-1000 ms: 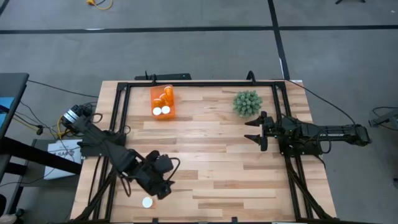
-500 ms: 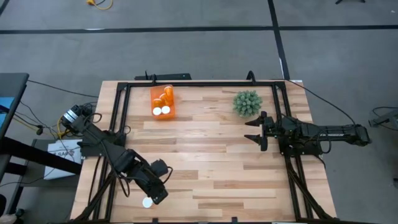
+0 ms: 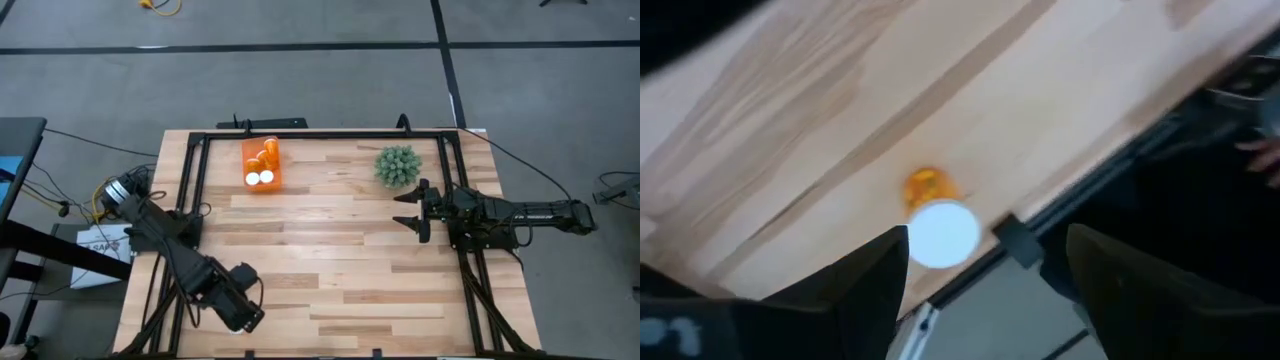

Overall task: Pick and place pill bottles into a basket
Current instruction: Put the orange pill bottle into the orange container

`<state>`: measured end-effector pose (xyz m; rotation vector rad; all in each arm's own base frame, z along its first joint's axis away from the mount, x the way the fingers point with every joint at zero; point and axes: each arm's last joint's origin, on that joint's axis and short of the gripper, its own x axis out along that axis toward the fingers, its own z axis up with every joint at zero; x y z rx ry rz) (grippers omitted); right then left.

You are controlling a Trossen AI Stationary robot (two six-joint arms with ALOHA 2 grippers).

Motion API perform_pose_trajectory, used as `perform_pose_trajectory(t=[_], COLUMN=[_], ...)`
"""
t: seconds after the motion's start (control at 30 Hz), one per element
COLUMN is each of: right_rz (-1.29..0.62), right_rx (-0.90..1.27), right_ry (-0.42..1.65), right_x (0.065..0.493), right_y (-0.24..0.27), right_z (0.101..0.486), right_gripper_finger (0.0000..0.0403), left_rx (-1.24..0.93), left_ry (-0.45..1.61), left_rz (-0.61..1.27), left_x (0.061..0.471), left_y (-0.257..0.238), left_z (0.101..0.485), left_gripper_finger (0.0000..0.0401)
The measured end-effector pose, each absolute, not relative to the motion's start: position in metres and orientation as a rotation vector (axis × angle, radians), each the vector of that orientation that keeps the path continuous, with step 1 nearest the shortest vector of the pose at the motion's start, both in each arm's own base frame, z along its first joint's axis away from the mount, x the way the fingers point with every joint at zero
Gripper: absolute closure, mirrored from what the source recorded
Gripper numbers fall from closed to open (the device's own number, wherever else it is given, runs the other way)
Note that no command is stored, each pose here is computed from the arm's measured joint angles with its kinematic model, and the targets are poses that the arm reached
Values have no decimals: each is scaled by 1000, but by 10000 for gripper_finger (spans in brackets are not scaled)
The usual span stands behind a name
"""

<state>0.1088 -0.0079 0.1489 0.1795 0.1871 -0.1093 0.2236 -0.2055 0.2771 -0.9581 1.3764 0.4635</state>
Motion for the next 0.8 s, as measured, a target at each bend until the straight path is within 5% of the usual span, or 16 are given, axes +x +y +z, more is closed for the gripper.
perform_pose_trajectory(t=[0.37, 0.8], right_rz=[-109, -109], right_rx=[180, 180], right_ry=[187, 187], right_x=[109, 109], right_y=[-8, -8], right_z=[149, 149], right_gripper_finger=[92, 92], left_rx=[-954, -896], left_ry=[1317, 1533], left_rz=[564, 602], left_x=[215, 225], left_y=[-225, -252], left_z=[263, 215], left_gripper_finger=[141, 141])
